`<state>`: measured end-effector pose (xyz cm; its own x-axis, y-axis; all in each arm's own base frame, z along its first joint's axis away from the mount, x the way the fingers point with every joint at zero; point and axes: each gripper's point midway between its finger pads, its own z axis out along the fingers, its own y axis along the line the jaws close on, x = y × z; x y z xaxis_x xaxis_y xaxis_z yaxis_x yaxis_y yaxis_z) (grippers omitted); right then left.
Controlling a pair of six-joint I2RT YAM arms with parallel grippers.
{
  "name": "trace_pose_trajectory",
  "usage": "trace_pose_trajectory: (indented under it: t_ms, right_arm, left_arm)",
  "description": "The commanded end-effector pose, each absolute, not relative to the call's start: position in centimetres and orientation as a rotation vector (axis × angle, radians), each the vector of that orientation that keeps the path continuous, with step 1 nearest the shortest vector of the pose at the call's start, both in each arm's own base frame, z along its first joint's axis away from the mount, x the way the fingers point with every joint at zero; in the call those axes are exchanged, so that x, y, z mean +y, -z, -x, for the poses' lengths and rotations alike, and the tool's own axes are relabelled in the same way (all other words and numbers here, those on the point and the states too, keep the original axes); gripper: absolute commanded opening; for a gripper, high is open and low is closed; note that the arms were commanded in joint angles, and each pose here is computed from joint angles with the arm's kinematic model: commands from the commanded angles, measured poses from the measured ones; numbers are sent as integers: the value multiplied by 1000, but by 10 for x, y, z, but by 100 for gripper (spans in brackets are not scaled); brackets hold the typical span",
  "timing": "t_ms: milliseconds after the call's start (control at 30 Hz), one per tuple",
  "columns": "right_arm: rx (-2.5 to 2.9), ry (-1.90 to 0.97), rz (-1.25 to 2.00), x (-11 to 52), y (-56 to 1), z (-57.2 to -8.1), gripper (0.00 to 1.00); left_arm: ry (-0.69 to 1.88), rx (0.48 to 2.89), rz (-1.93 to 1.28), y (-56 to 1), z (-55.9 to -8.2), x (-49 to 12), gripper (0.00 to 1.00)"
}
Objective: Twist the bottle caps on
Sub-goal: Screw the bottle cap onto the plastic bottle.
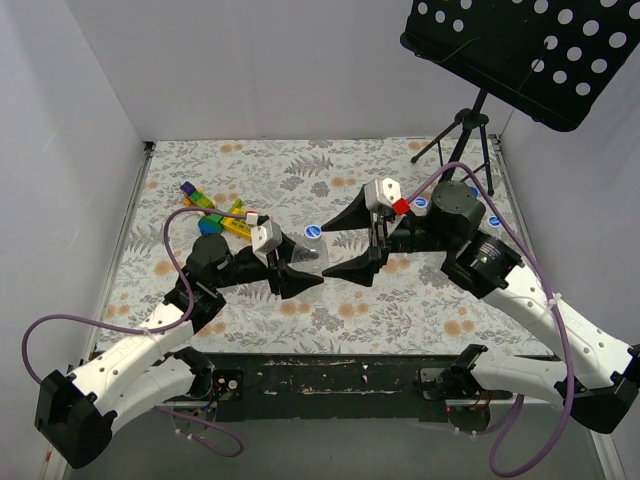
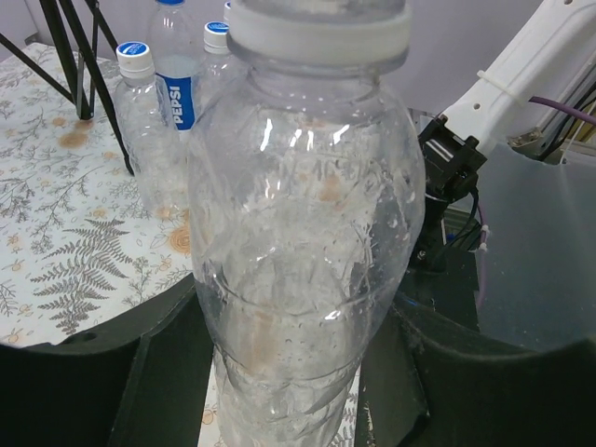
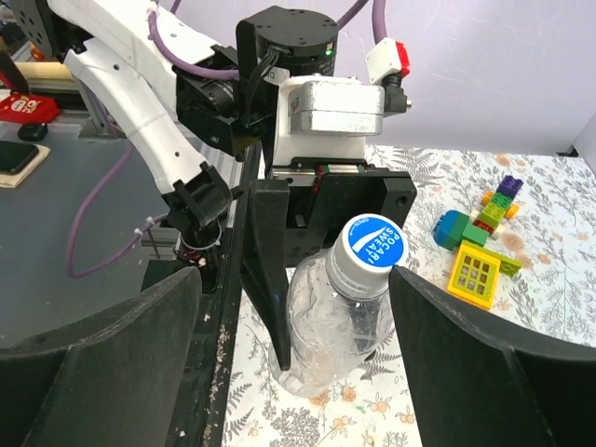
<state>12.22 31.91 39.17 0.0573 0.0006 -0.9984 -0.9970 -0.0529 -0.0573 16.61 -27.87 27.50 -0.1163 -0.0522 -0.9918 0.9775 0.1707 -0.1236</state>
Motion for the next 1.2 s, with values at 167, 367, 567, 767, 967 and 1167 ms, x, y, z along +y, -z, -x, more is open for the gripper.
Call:
trace_pose_trajectory:
  t_ms: [167, 367, 567, 767, 967, 1167]
  right_arm:
    - [992, -1285, 1298, 321, -420, -105, 86]
    - [1016, -1343, 1309, 312, -412, -90, 84]
    - [1101, -1177, 1286, 301, -406, -107, 84]
    - [1135, -954, 1266, 285, -422, -130, 82]
    - [1117, -973, 1342, 296, -430, -132, 71]
    - [1090, -1080, 1448, 310, -416, -122, 68]
  left_arm:
    - [1151, 1322, -959, -285, -170, -277, 13]
    - [1028, 1414, -760, -286, -202, -265, 10]
    - [1058, 1394, -836, -284, -192, -269, 11]
    - [1173, 1316, -1037, -281, -162, -280, 13]
    - [1239, 1271, -1155, -275, -144, -282, 13]
    - [1253, 1250, -1184, -274, -139, -283, 13]
